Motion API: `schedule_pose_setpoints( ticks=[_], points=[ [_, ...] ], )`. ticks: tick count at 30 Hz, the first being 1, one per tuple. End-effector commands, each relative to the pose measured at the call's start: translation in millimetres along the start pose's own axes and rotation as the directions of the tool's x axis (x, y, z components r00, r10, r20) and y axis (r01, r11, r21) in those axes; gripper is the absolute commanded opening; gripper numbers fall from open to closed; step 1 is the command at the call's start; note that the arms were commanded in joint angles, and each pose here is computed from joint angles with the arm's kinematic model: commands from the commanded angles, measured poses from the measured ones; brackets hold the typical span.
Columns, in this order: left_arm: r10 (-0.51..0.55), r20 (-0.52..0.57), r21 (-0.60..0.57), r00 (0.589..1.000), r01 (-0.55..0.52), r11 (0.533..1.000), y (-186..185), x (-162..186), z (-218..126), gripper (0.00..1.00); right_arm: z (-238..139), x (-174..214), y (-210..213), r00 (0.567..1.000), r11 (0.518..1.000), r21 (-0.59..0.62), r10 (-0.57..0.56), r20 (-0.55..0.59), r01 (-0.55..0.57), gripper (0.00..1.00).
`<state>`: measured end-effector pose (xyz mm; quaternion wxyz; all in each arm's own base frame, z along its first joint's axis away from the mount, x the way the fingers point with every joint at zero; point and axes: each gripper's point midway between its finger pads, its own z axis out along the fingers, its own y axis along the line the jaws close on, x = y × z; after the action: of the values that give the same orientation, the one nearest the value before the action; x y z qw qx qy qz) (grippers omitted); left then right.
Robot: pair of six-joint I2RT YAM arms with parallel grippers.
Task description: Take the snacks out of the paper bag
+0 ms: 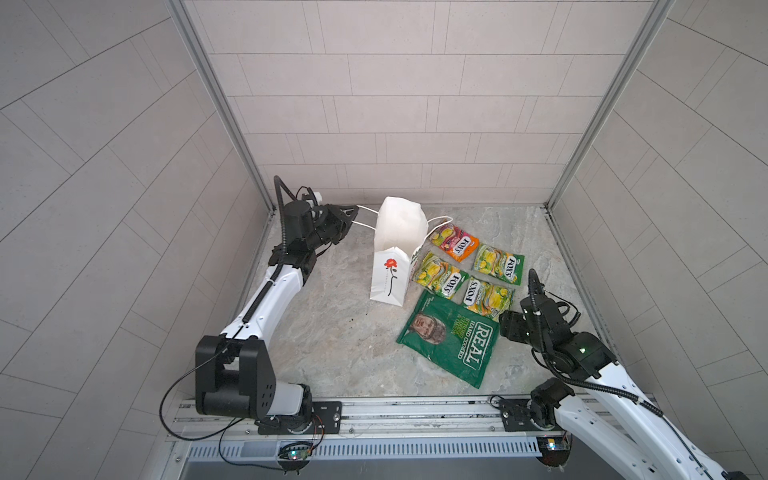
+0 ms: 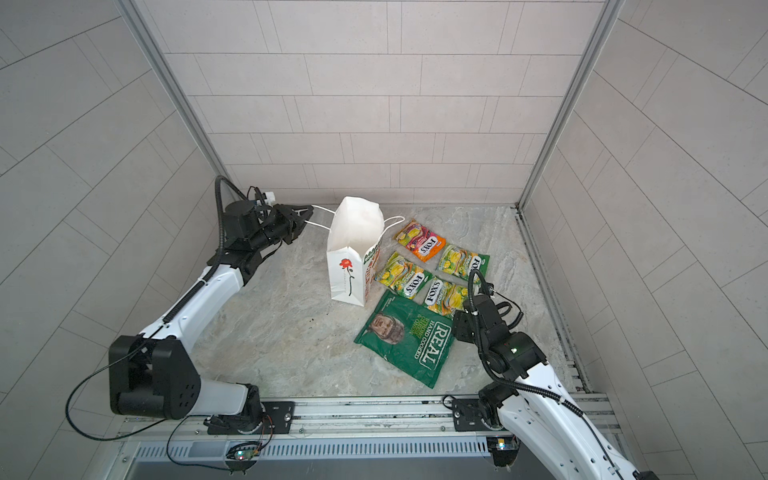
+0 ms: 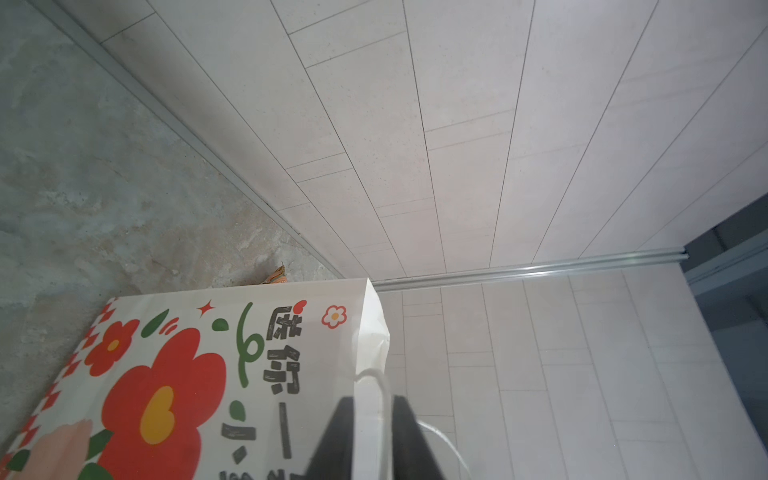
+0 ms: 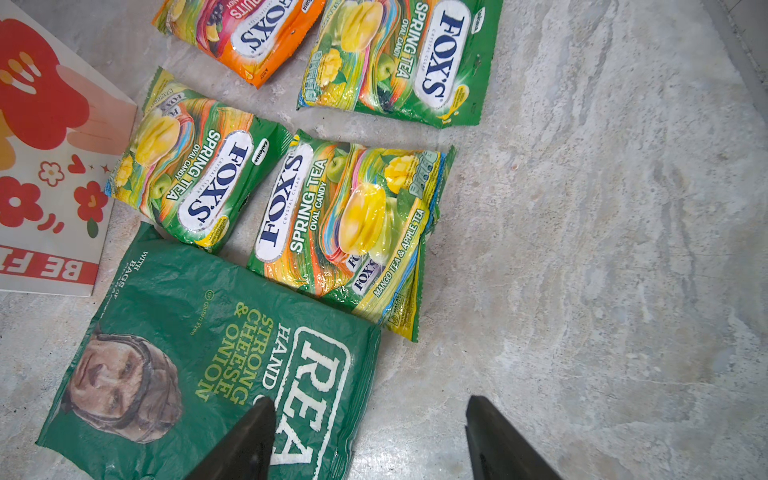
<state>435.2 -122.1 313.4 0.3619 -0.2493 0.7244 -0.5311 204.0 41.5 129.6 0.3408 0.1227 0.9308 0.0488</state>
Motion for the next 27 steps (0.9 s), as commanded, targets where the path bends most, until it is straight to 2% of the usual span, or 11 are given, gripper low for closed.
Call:
schedule_pose_setpoints(
  ticks=[1, 5, 9, 11, 16, 20, 24, 27],
  points=[
    [0.072, 0.010, 0.005, 0.997, -0.072, 0.997, -12.2, -4.9, -15.9, 0.47, -3.7, -6.0, 0.2, 1.000, 1.000, 0.004, 0.003, 0.012, -0.003, 0.74],
    [0.132, 0.043, -0.049, 0.990, -0.130, 0.990, -6.6, -12.9, -29.3, 0.74, -1.2, -5.7, 0.2, 1.000, 1.000, 0.007, 0.002, 0.013, -0.002, 0.74],
    [0.248, 0.046, -0.157, 0.968, -0.239, 0.958, -1.4, -17.2, -44.9, 0.91, 1.3, -7.1, -1.9, 1.000, 1.000, 0.019, 0.003, 0.025, -0.004, 0.74],
    [0.325, 0.027, -0.233, 0.945, -0.311, 0.922, 1.9, -18.7, -54.7, 0.98, 2.4, -10.0, -5.0, 0.999, 0.999, 0.039, 0.000, 0.041, -0.001, 0.74],
    [0.508, -0.041, -0.387, 0.860, -0.482, 0.786, 3.4, -24.2, -83.2, 1.00, 6.0, -25.7, -13.5, 0.994, 0.995, 0.103, -0.019, 0.110, 0.007, 0.74],
    [0.617, -0.052, -0.487, 0.785, -0.559, 0.671, 2.3, -31.5, -110.7, 1.00, 8.4, -48.6, -24.6, 0.981, 0.981, 0.195, -0.046, 0.190, 0.008, 0.74],
    [0.681, -0.036, -0.615, 0.732, -0.553, 0.562, 14.9, -41.4, -139.9, 1.00, 11.7, -73.7, -31.7, 0.961, 0.965, 0.261, -0.065, 0.269, -0.007, 0.74],
    [0.710, 0.011, -0.691, 0.705, -0.508, 0.515, 25.2, -47.7, -160.0, 1.00, 14.9, -90.9, -42.7, 0.944, 0.943, 0.332, -0.081, 0.320, -0.031, 0.74]
  ],
)
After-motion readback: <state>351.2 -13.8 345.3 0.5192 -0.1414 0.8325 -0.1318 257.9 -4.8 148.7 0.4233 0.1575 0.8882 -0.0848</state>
